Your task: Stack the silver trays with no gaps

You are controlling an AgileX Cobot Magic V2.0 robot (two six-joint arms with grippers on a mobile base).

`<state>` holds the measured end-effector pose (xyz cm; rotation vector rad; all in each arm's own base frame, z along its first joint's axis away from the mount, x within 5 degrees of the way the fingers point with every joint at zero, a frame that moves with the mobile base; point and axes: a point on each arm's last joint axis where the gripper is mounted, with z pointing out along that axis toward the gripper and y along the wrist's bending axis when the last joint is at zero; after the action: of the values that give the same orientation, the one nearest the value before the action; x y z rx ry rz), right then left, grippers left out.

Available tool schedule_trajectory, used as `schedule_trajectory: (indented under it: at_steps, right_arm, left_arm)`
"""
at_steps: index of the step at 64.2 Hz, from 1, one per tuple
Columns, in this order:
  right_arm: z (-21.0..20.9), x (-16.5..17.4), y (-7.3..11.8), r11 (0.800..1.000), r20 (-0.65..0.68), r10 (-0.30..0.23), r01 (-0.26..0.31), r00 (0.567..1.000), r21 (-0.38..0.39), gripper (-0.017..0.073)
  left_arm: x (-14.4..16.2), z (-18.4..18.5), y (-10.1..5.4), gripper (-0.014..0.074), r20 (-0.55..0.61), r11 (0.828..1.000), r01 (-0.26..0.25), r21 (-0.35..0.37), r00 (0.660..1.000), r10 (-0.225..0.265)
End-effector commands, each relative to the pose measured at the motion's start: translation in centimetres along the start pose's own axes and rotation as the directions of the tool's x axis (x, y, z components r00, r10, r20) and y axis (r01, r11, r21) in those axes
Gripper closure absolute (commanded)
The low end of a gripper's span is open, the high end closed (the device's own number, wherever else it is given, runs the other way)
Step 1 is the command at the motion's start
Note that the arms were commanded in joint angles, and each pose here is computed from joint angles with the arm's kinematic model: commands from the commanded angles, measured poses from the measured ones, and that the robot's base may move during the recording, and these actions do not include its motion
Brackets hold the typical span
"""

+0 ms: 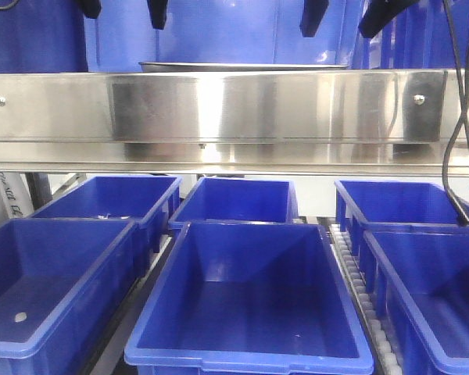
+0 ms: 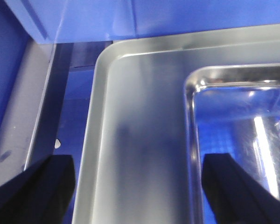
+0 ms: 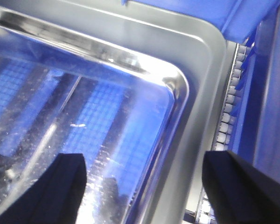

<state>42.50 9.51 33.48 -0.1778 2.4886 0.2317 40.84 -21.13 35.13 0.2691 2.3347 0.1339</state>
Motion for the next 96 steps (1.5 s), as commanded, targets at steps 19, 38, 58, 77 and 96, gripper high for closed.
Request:
schedule_trajectory:
  at_steps: [19, 38, 58, 77, 96]
  right_arm:
    - [-8.9, -1.5, 0.8, 0.999, 0.231, -0.034, 0.036, 0.972, -0.002, 0.0394]
    - [-20.1, -0.1, 1.6, 0.994, 0.477, -0.107, 0.112, 0.872, 0.019, 0.0637]
    - [-26.9, 8.9, 1.3, 0.990, 0.672, -0.133, 0.131, 0.729, 0.054, 0.0637]
    - [-28.6, 21.3, 0.2, 0.991, 0.802, -0.121, 0.118, 0.585, 0.063, 0.0637]
    - [-30.0, 29.8, -0.3, 0.991, 0.867, -0.105, 0.125, 0.487, 0.050, 0.0637]
  left_arm:
    - [-1.7, -5.8, 2.4, 0.0211, 0.120, 0.999, 0.051, 0.008, 0.991, -0.052]
    - [-3.3, -16.0, 6.7, 0.0608, 0.386, 0.994, 0.102, 0.035, 0.916, -0.108]
    - [0.9, -22.8, 9.4, 0.0591, 0.580, 0.991, 0.045, 0.129, 0.807, -0.112]
    - [12.5, -27.4, 11.8, 0.0591, 0.761, 0.968, -0.074, 0.240, 0.633, -0.140]
    - [20.5, -28.6, 13.5, 0.0591, 0.801, 0.965, -0.084, 0.249, 0.578, -0.157]
